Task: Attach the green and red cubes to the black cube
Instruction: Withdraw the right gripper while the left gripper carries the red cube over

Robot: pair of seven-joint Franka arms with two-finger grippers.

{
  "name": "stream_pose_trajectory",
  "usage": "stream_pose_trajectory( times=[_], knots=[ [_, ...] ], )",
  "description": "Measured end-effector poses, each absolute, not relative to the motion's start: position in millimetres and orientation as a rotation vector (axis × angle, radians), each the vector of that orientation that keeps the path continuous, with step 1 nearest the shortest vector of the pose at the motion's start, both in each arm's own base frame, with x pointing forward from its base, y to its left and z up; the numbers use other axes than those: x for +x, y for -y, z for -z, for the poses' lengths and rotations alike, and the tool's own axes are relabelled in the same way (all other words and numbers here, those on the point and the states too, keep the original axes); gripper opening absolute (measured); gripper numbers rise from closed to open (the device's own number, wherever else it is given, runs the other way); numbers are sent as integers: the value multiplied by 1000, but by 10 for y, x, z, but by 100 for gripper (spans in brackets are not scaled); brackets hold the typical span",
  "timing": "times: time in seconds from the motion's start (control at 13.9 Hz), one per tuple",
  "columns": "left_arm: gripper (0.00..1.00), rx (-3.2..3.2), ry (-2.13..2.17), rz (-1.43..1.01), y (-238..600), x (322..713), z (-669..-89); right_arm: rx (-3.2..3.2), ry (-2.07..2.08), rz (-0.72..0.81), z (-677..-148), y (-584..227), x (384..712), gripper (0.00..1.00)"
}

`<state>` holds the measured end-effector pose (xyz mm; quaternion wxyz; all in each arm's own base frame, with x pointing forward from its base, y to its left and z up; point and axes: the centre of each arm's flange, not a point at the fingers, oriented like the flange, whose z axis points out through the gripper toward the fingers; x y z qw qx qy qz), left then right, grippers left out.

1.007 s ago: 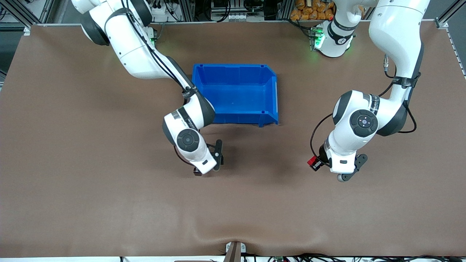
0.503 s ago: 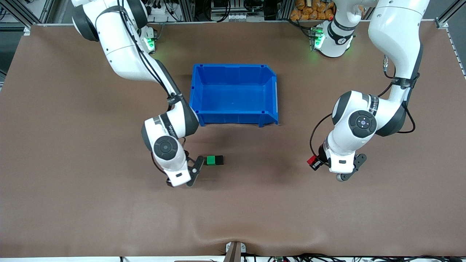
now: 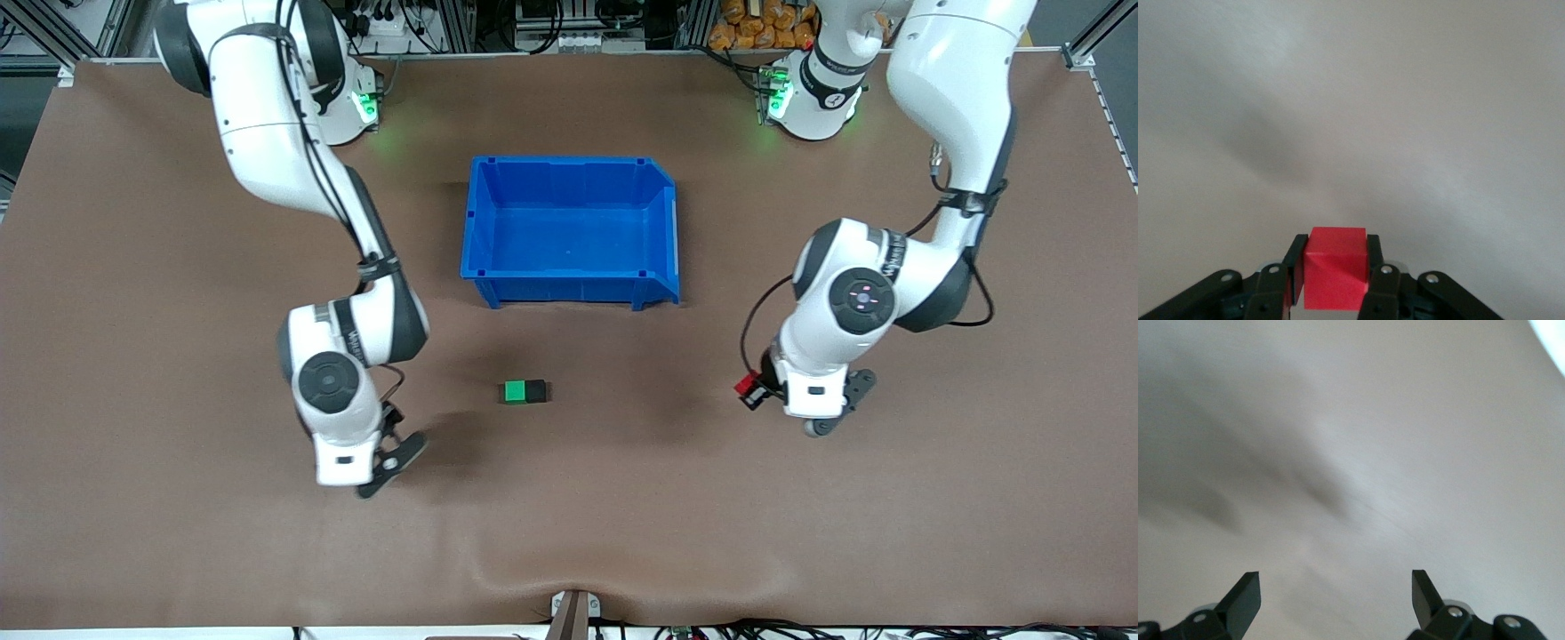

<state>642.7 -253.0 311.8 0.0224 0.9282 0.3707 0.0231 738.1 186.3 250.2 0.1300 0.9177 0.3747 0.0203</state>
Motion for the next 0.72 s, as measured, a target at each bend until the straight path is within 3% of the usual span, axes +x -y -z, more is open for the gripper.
stream_pose_trajectory(
  times=[0.36,0.72],
  knots=[
    [39,2697,-1326,22,3539,6456,-2879,2880,-707,-168,-2765,-365,7667,100],
    [39,2564,-1478,93,4031,6514,-2556,2959,-497,-230,-2831,554,7686,100]
  ],
)
